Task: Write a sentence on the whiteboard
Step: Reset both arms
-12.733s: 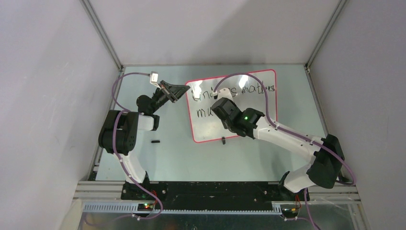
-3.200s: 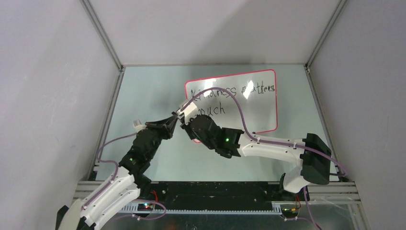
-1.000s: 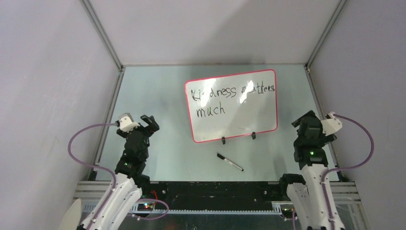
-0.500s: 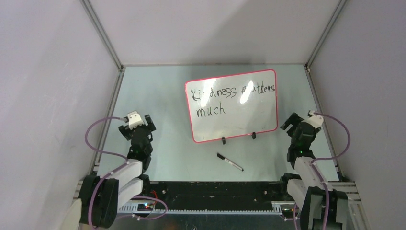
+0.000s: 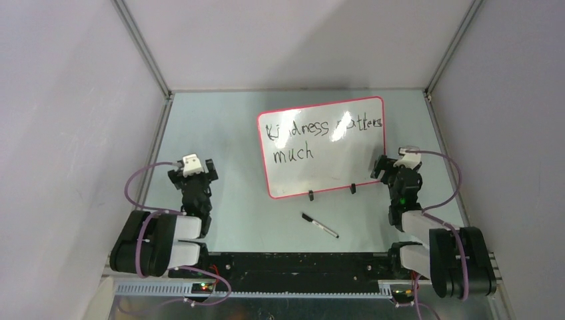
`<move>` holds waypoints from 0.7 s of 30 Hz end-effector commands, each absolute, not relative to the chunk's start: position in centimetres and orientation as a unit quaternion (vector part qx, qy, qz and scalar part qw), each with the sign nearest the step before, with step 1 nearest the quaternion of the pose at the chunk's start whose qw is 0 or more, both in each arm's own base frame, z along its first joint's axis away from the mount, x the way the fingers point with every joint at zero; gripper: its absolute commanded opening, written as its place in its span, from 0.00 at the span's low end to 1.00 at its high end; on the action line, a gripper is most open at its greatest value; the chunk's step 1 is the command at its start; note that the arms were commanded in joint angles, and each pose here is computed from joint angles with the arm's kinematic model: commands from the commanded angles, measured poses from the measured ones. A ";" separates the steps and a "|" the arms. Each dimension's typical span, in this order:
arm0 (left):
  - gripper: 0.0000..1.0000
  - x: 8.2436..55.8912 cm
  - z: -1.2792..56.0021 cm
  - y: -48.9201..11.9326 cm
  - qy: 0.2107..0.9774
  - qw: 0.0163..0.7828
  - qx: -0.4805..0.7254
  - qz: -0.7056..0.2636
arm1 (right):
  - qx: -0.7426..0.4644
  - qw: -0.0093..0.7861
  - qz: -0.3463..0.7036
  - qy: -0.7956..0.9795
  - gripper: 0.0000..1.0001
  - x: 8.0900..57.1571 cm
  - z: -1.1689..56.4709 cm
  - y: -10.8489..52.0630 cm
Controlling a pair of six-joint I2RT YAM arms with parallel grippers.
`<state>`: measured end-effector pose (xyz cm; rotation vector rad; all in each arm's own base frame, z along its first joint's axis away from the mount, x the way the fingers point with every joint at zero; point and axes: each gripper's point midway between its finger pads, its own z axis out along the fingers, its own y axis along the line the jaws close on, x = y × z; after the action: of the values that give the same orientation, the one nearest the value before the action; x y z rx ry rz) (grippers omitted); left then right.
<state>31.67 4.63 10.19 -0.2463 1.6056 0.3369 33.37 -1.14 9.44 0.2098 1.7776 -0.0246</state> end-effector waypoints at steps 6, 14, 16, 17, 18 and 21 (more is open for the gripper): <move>0.99 33.3 14.3 5.2 0.666 0.721 -0.130 0.141 | 0.070 0.683 -0.029 0.726 0.90 35.8 11.1 -0.5; 0.99 33.5 14.3 5.3 0.670 0.717 -0.129 0.140 | 0.074 0.672 -0.023 0.736 0.98 36.2 10.8 -0.9; 0.99 33.5 14.2 5.2 0.671 0.717 -0.129 0.139 | 0.075 0.672 -0.023 0.736 0.99 36.2 10.8 -1.0; 0.99 33.5 14.2 5.3 0.671 0.717 -0.129 0.140 | 0.074 0.672 -0.023 0.736 0.99 36.2 10.8 -1.0; 0.99 33.5 14.2 5.2 0.671 0.717 -0.129 0.139 | 0.074 0.672 -0.023 0.737 0.99 36.2 10.8 -1.0; 0.99 33.9 14.1 5.2 0.677 0.713 -0.126 0.136 | 0.074 0.671 -0.019 0.738 0.99 36.3 10.8 -1.1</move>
<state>32.85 5.11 12.11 -0.2633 1.5522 0.3248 35.21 -0.99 8.83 0.1710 1.7239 -0.0553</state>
